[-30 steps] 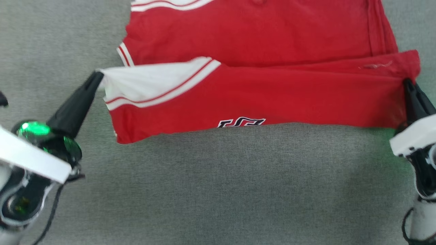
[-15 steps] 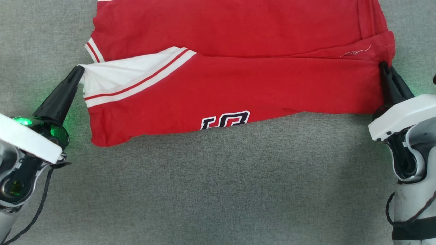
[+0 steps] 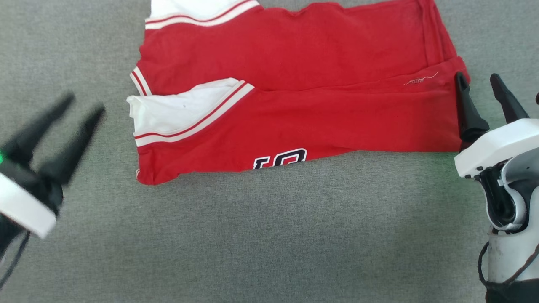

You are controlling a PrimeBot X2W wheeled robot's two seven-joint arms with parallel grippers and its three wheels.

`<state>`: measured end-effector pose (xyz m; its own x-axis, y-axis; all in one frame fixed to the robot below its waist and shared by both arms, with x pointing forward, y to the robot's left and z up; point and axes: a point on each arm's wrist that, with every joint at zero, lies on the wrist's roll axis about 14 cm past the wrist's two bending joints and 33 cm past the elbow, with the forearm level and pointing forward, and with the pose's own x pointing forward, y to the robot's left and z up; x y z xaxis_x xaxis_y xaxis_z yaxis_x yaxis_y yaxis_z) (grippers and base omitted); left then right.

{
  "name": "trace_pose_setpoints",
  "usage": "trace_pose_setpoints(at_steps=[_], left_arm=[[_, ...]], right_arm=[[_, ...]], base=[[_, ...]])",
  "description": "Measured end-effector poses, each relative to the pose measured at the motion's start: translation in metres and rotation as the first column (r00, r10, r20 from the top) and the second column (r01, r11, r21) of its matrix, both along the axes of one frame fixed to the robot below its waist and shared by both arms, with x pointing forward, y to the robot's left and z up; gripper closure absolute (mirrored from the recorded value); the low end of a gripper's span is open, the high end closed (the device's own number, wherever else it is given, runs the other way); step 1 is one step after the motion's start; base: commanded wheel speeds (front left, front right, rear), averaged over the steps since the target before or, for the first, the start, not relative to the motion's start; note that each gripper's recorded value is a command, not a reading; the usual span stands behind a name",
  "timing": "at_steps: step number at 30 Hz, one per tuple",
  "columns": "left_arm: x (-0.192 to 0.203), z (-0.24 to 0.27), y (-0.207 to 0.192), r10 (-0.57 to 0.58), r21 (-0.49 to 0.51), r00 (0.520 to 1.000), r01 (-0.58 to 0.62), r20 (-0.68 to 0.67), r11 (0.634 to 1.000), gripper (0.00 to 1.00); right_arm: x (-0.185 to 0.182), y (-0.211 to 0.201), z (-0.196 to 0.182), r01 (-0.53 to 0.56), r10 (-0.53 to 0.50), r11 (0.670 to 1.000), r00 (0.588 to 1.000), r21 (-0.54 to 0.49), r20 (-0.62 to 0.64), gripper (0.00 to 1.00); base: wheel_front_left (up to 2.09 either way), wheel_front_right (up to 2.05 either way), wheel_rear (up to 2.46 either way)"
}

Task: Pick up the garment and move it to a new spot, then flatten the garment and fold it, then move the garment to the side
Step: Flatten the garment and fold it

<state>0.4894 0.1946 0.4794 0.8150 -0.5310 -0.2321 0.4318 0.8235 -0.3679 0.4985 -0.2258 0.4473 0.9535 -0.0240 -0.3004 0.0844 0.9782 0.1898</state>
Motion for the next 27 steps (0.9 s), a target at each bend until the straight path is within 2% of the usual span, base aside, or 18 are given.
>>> trace_pose_setpoints(at_steps=[3, 9, 12, 18, 23, 26, 27], left_arm=[[-0.031, -0.019, -0.003, -0.102, 0.119, 0.989, 0.115, -0.108, 0.986, 0.0], [-0.059, -0.041, -0.024, -0.204, 0.129, 0.945, 0.243, -0.256, 0.961, 0.0], [-0.061, -0.056, -0.034, -0.213, 0.104, 0.925, 0.257, -0.315, 0.961, 0.0], [-0.048, -0.09, -0.03, -0.168, 0.131, 0.895, 0.241, -0.413, 0.962, 0.0], [-0.048, -0.115, -0.026, -0.164, 0.167, 0.825, 0.296, -0.541, 0.94, 0.0], [-0.049, -0.118, -0.032, -0.184, 0.14, 0.776, 0.33, -0.603, 0.933, 0.0], [-0.05, -0.118, -0.036, -0.191, 0.114, 0.759, 0.329, -0.622, 0.937, 0.34]], right_arm=[[-0.004, 0.002, 0.01, -0.006, 0.006, 1.0, 1.0, 0.005, 0.013, 0.0], [-0.013, -0.005, 0.016, 0.012, -0.012, 1.0, 1.0, 0.012, 0.025, 0.0], [-0.019, -0.009, 0.015, 0.02, -0.02, 1.0, 1.0, 0.007, 0.02, 0.0], [-0.029, -0.025, 0.019, 0.062, -0.062, 0.998, 0.998, -0.001, 0.026, 0.0], [-0.04, -0.035, 0.017, 0.088, -0.088, 0.996, 0.996, -0.006, 0.021, 0.0], [-0.046, -0.039, 0.014, 0.1, -0.1, 0.995, 0.995, -0.014, 0.008, 0.0], [-0.048, -0.04, 0.012, 0.101, -0.101, 0.995, 0.995, -0.016, 0.001, 0.0]], base=[[0.0, 0.0, 0.0], [0.0, 0.0, 0.0], [0.0, 0.0, 0.0], [0.0, 0.0, 0.0], [0.0, 0.0, 0.0], [0.0, 0.0, 0.0], [0.0, 0.0, 0.0]])
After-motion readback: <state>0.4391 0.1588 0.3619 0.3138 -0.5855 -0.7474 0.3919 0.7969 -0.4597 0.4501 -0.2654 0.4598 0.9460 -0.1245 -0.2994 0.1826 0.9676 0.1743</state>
